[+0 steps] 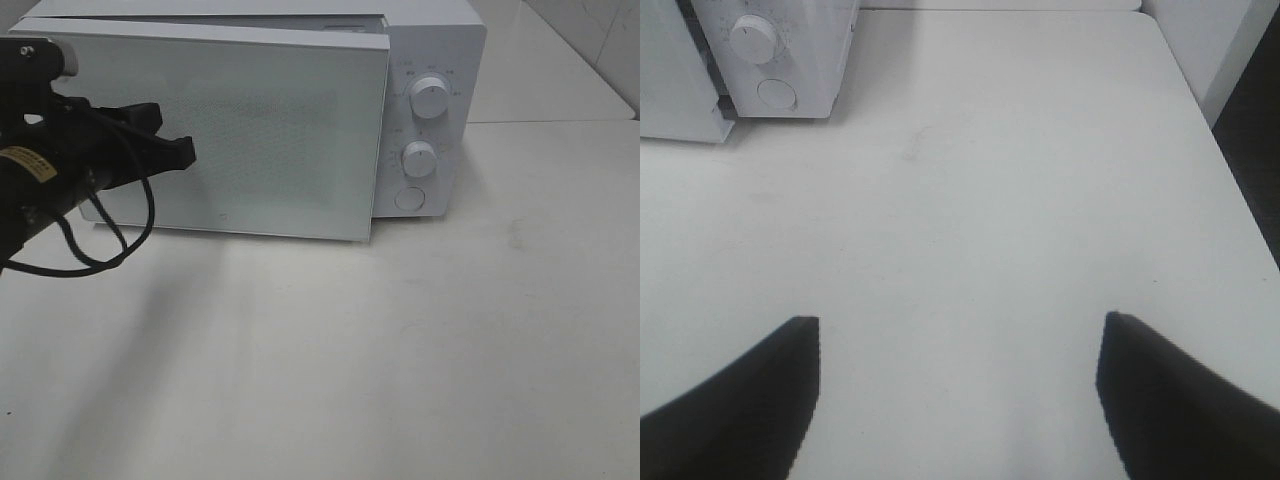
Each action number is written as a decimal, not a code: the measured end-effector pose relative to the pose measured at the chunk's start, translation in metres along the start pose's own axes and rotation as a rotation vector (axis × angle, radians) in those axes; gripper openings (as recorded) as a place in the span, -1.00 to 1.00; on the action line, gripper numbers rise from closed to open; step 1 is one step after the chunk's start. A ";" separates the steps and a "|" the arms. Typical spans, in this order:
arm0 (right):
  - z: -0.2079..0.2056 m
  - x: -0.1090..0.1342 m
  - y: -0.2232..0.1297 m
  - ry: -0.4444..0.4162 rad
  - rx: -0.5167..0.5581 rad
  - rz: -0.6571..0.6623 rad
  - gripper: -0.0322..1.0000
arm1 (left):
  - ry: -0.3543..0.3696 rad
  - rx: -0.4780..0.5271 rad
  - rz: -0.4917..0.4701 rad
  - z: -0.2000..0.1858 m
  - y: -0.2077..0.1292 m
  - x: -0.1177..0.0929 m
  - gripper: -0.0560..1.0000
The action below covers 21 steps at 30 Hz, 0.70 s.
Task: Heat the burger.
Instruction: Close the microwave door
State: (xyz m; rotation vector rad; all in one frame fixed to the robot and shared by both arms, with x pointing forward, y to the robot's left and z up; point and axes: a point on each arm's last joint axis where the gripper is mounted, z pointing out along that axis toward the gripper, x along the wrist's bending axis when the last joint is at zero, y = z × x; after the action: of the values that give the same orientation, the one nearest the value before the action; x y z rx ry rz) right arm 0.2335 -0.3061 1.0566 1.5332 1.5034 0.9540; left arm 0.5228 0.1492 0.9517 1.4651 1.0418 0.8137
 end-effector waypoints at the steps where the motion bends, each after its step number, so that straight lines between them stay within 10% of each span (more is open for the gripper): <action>1: 0.000 0.000 0.000 0.000 0.000 0.000 0.52 | 0.005 0.009 -0.002 0.003 0.000 -0.003 -0.89; 21: 0.000 0.000 0.000 0.000 0.000 0.000 0.52 | -0.027 0.079 -0.024 0.058 0.009 -0.043 -0.89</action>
State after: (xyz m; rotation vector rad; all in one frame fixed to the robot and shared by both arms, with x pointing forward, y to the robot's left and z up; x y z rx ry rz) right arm 0.2335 -0.3061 1.0566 1.5332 1.5034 0.9540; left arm 0.5615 0.0872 0.9539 1.5232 1.0805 0.7409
